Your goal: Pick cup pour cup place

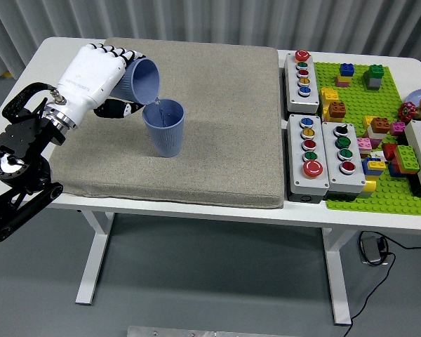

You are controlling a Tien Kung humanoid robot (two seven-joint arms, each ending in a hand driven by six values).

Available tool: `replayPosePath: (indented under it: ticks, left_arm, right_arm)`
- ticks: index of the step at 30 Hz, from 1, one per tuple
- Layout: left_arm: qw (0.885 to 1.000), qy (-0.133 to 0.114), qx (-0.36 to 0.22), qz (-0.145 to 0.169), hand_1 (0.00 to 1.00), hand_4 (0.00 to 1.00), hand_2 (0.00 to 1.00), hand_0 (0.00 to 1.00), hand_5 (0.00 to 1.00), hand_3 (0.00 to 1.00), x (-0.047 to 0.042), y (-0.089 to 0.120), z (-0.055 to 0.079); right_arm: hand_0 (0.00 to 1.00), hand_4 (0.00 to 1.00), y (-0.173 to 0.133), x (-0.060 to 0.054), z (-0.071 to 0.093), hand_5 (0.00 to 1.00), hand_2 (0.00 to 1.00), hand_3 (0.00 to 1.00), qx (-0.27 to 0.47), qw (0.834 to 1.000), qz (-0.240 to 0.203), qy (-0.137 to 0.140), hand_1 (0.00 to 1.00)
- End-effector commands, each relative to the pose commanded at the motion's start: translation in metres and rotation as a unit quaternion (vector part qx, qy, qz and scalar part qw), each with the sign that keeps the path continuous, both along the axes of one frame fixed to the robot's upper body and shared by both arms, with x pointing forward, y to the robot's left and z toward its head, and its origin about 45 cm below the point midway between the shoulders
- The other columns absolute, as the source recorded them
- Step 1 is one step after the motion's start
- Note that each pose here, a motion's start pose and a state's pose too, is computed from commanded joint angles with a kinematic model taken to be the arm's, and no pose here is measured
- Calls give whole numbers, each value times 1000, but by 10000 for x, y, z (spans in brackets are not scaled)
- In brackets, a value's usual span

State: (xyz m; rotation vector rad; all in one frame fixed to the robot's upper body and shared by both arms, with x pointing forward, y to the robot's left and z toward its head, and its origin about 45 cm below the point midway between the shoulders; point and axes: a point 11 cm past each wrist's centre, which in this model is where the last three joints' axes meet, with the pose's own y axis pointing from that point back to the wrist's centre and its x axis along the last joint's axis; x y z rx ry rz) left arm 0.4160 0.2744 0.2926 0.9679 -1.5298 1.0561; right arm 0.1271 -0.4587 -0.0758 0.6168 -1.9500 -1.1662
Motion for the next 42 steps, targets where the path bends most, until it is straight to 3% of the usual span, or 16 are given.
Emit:
replayPosePath:
  ticks: [26,42]
  left_arm:
    - [1000,9,30,-2,531,703,566,500,142,568,-35,-10,-16]
    - [999,-1,47,-10,531,700,566,501,137,566,6,-49,90]
  right_arm:
    - [673,2,-1,-83,-23,47,566,578,0,1000,-5,6,599]
    - [673,2,0,-67,-19,47,564,579,-1,1000,-15,-2,599]
